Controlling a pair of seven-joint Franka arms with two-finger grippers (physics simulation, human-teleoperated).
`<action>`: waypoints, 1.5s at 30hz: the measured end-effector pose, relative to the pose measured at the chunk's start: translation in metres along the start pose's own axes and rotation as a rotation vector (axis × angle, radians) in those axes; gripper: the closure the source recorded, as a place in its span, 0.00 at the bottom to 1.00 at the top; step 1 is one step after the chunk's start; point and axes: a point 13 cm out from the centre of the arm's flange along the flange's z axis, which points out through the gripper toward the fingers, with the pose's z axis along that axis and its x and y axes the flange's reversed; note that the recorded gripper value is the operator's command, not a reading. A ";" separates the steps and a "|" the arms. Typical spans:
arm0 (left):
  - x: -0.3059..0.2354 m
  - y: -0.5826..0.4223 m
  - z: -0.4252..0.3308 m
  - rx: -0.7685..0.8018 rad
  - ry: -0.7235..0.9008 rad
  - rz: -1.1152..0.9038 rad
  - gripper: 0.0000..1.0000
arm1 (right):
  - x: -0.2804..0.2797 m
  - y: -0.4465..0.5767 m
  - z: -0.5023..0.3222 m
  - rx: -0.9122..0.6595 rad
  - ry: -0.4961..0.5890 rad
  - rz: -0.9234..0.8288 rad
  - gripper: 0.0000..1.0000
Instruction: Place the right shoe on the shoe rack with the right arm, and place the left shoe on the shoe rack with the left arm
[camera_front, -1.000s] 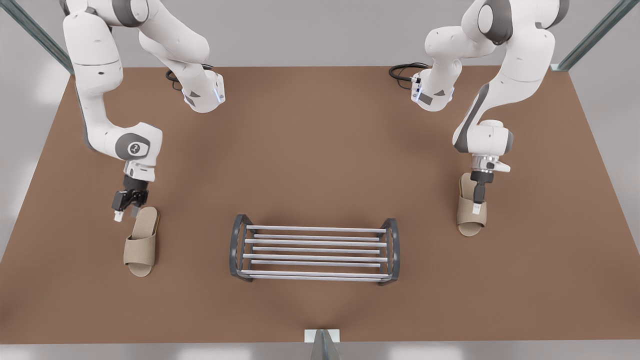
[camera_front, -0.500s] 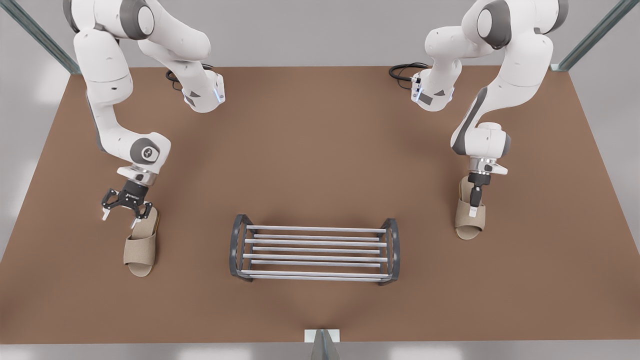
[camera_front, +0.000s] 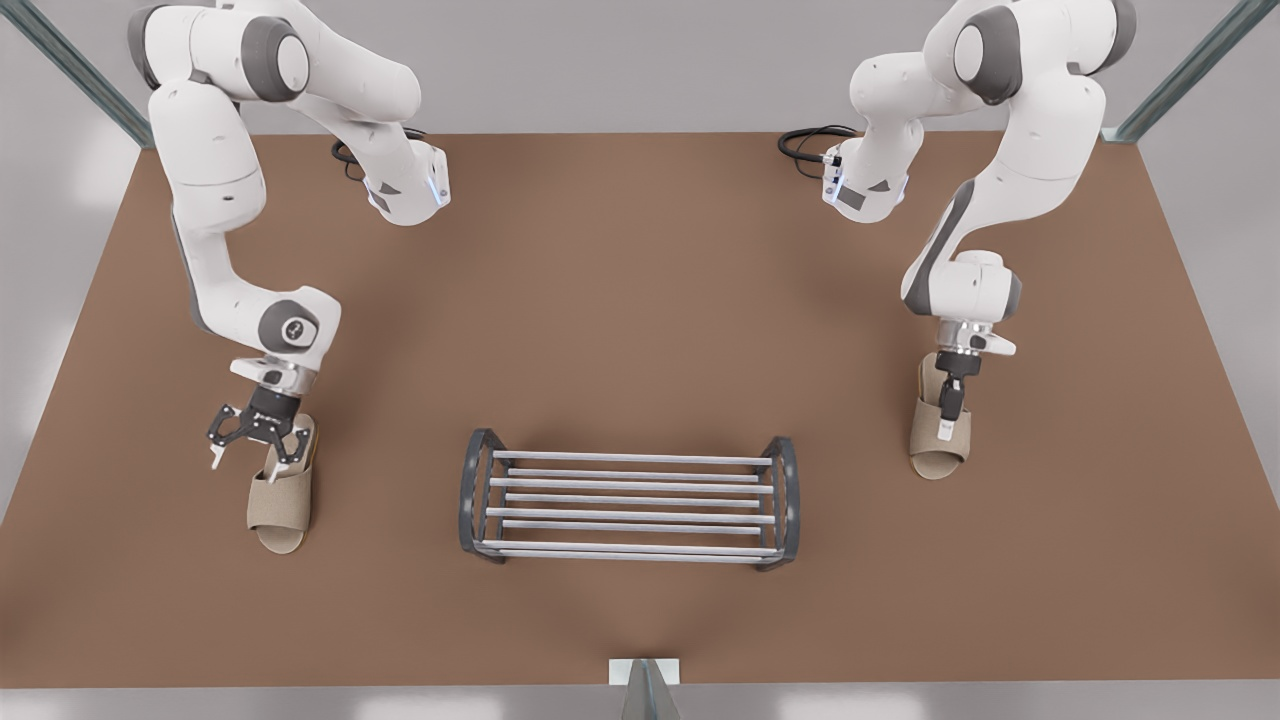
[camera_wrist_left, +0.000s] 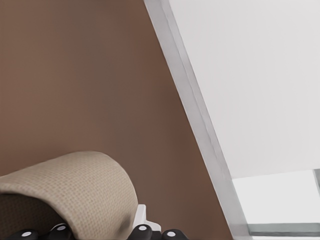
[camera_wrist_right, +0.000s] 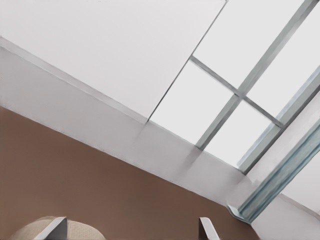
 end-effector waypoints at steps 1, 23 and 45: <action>-0.001 0.000 0.000 0.000 -0.001 -0.003 0.46 | -0.011 0.010 0.001 -0.028 0.003 0.016 0.02; -0.022 -0.187 0.027 0.208 0.049 -0.067 0.79 | -0.035 0.067 -0.043 -0.395 0.273 0.021 0.02; 0.339 -0.461 0.030 0.009 0.290 -0.174 0.79 | 0.054 -0.096 -0.025 0.143 0.079 -0.125 0.00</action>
